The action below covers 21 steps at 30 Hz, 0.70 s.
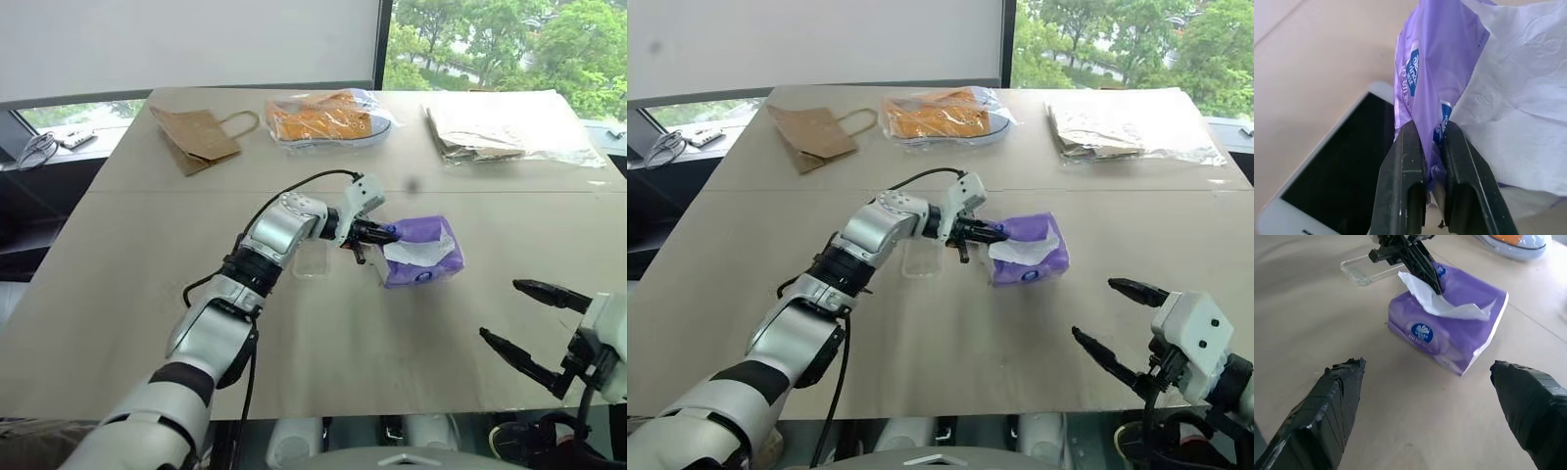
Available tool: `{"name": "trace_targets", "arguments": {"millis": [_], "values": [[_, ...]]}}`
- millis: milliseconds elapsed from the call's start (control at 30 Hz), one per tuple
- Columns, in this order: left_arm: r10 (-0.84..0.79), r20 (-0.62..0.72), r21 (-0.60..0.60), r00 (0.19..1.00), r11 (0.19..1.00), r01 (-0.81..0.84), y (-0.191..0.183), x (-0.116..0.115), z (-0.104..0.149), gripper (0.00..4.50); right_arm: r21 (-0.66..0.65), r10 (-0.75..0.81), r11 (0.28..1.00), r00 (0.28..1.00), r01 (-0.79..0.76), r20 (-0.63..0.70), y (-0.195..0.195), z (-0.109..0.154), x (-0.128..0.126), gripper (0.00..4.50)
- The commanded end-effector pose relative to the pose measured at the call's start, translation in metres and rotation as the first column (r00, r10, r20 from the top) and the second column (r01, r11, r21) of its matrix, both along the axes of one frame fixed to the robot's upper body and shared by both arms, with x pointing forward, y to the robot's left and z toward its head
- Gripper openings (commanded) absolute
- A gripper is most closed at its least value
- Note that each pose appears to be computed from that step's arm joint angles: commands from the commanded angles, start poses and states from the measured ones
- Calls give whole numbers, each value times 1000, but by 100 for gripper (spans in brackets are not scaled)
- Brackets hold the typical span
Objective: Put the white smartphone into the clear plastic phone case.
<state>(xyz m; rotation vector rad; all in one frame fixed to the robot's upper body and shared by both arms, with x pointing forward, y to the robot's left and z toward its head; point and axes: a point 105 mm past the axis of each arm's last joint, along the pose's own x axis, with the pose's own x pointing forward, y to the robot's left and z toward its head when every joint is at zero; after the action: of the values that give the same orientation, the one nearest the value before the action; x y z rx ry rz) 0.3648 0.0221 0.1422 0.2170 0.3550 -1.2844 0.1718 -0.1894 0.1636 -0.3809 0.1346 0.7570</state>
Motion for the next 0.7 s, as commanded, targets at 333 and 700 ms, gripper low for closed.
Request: {"name": "trace_targets", "arguments": {"millis": [333,700], "values": [[837,77,-221,542,545,-809,218,15,75,3,85,195,975,976,-203,98,49,9,32,450],[992,-4,-103,128,127,-987,335,-30,29,88,100,337,934,939,-343,67,62,4,48,450]]}}
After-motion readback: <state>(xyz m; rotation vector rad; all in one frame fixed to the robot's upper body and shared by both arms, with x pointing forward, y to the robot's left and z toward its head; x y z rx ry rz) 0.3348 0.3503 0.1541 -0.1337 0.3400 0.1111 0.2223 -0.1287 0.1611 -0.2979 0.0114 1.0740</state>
